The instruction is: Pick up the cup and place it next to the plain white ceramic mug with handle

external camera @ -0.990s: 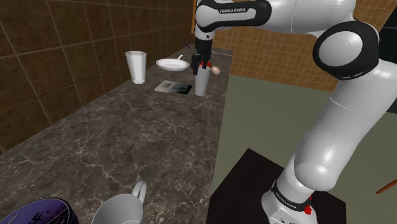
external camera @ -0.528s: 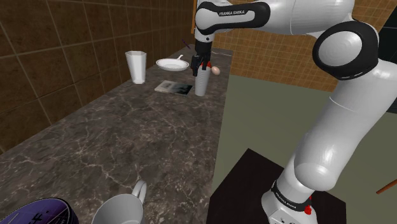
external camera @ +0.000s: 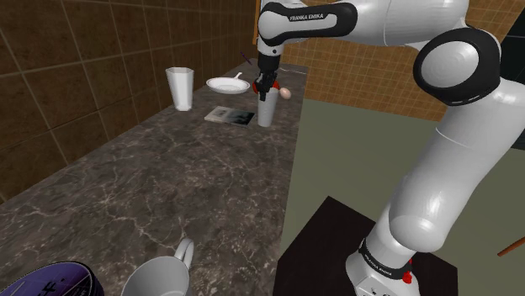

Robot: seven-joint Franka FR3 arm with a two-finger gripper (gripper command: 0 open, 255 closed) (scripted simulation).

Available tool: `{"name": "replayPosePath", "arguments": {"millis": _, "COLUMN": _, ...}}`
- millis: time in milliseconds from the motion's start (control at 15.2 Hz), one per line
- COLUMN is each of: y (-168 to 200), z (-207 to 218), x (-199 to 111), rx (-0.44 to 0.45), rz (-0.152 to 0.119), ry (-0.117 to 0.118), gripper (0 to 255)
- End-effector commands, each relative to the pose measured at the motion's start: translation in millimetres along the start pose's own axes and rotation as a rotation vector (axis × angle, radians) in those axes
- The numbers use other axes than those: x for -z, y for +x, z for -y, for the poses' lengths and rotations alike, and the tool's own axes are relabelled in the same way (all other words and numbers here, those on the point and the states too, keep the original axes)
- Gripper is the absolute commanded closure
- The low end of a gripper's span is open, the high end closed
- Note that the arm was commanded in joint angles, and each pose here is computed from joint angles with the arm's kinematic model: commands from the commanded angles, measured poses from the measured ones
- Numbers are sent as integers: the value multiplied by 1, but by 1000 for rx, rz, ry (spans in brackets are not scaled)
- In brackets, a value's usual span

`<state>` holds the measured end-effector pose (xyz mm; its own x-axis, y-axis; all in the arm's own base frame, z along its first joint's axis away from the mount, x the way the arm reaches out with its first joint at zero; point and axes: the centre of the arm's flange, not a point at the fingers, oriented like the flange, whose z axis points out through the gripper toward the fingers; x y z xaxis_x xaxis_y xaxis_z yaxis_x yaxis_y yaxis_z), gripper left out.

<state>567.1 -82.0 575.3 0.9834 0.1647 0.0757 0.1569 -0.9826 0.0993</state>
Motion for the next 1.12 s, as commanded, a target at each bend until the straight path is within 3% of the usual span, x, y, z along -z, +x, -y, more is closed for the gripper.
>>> {"name": "replayPosePath", "arguments": {"millis": 0, "y": 0, "z": 0, "x": 0, "rx": 0, "rz": 0, "ry": 0, "gripper": 255}}
{"name": "replayPosePath", "arguments": {"millis": 1056, "y": 6, "z": -7, "x": 73, "rx": 0, "rz": 0, "ry": 0, "gripper": 255}}
